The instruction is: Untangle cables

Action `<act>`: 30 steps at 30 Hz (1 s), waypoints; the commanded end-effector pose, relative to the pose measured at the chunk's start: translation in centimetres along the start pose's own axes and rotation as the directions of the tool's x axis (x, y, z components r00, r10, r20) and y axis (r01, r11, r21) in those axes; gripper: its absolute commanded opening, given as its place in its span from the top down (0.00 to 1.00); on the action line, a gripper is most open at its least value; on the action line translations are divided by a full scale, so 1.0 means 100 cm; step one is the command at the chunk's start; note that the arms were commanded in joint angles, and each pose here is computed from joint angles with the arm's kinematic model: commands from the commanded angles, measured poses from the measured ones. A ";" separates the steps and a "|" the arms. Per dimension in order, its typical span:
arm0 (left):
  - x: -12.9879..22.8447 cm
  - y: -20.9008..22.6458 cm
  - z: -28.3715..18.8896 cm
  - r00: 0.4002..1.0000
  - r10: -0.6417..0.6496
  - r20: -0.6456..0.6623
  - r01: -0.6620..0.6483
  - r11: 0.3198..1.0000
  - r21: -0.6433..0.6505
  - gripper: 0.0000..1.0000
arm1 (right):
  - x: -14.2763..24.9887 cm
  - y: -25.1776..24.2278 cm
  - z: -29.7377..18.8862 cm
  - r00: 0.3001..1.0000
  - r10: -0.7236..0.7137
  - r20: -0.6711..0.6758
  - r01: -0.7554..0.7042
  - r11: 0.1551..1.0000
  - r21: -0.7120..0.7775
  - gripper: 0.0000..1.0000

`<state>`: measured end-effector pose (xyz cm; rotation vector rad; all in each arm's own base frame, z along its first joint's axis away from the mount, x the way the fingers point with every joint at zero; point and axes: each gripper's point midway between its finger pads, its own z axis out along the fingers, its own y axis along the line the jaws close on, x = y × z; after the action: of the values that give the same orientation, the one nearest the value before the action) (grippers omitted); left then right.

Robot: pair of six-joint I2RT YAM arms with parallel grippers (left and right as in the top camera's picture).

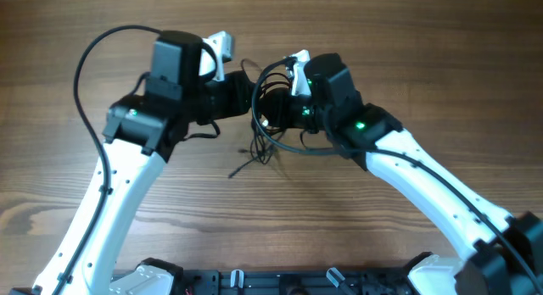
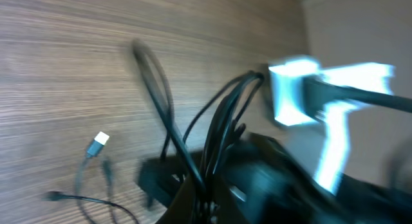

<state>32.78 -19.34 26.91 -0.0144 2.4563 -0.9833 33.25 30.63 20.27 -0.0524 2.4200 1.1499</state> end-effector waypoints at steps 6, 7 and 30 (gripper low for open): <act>-0.014 -0.003 -0.022 0.997 -0.072 -0.027 0.075 0.982 0.171 0.96 | -0.009 0.007 -0.001 0.999 0.010 0.033 -0.010 1.000 -0.010 0.36; -0.017 0.002 -0.023 0.997 -0.078 -0.014 0.080 0.985 0.154 0.96 | -0.009 0.016 -0.010 0.999 -0.012 0.036 0.013 0.999 -0.037 0.36; -0.021 0.019 -0.024 0.994 -0.107 0.015 0.106 0.992 0.076 0.96 | 0.028 -0.130 0.003 0.992 0.125 -0.030 -0.092 0.852 0.515 0.78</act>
<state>33.68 -16.17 27.28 -0.1308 2.4464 -1.1101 32.99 26.23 14.35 0.0978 2.6288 0.7571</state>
